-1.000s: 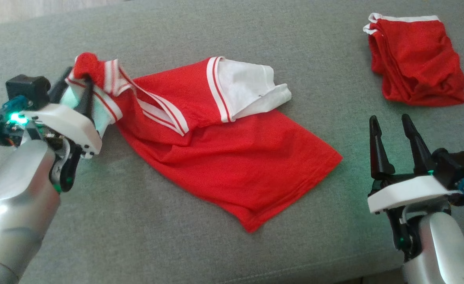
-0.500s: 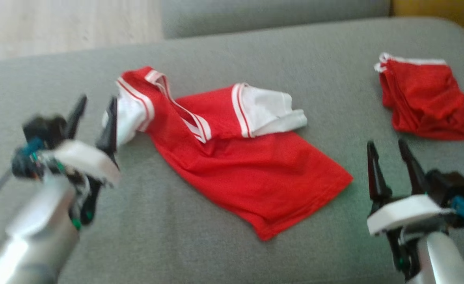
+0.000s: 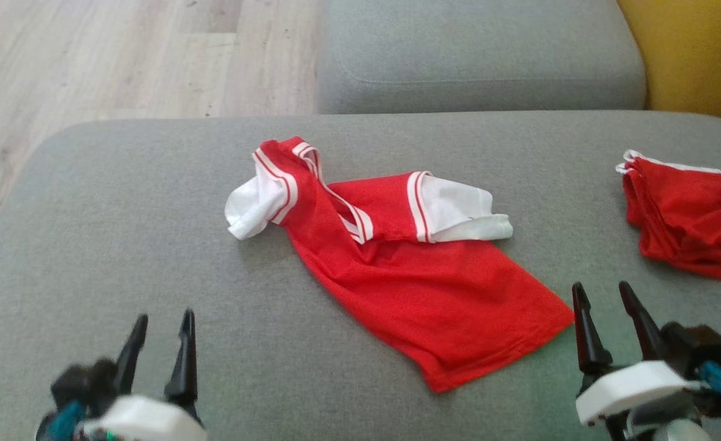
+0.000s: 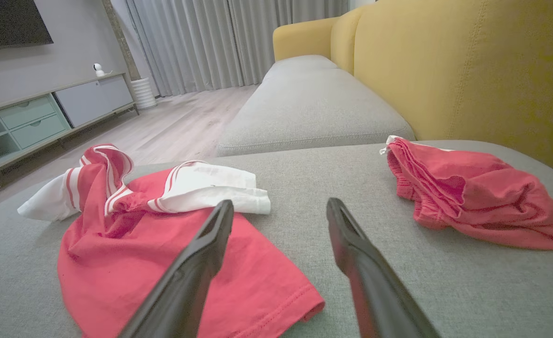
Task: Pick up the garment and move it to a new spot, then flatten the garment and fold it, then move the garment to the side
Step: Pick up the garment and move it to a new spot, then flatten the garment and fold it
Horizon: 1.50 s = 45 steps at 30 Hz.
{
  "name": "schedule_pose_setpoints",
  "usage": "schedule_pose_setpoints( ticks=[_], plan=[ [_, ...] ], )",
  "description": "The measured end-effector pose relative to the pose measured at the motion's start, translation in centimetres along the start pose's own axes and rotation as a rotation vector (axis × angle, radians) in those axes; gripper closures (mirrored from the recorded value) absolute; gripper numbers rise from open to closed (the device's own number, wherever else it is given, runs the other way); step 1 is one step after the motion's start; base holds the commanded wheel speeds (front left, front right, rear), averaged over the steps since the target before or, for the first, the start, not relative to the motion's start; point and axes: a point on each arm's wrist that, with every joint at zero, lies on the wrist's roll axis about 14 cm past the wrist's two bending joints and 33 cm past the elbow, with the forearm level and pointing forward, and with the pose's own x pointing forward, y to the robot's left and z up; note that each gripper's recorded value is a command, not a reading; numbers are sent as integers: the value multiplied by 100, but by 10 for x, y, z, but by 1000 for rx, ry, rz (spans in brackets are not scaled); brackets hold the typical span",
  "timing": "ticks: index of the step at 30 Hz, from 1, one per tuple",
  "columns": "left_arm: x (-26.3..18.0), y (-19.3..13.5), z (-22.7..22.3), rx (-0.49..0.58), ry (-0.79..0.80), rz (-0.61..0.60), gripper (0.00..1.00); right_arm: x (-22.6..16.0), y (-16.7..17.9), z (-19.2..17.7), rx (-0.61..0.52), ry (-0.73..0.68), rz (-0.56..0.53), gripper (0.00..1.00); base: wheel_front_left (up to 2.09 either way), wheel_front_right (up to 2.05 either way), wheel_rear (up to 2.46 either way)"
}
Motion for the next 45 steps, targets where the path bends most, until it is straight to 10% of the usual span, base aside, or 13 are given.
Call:
schedule_pose_setpoints(
  ticks=[45],
  plan=[
    [-52,-5,-22,-59,-19,86,0,-14,27,-22,-6,44,79,0,0,0,0]
  ],
)
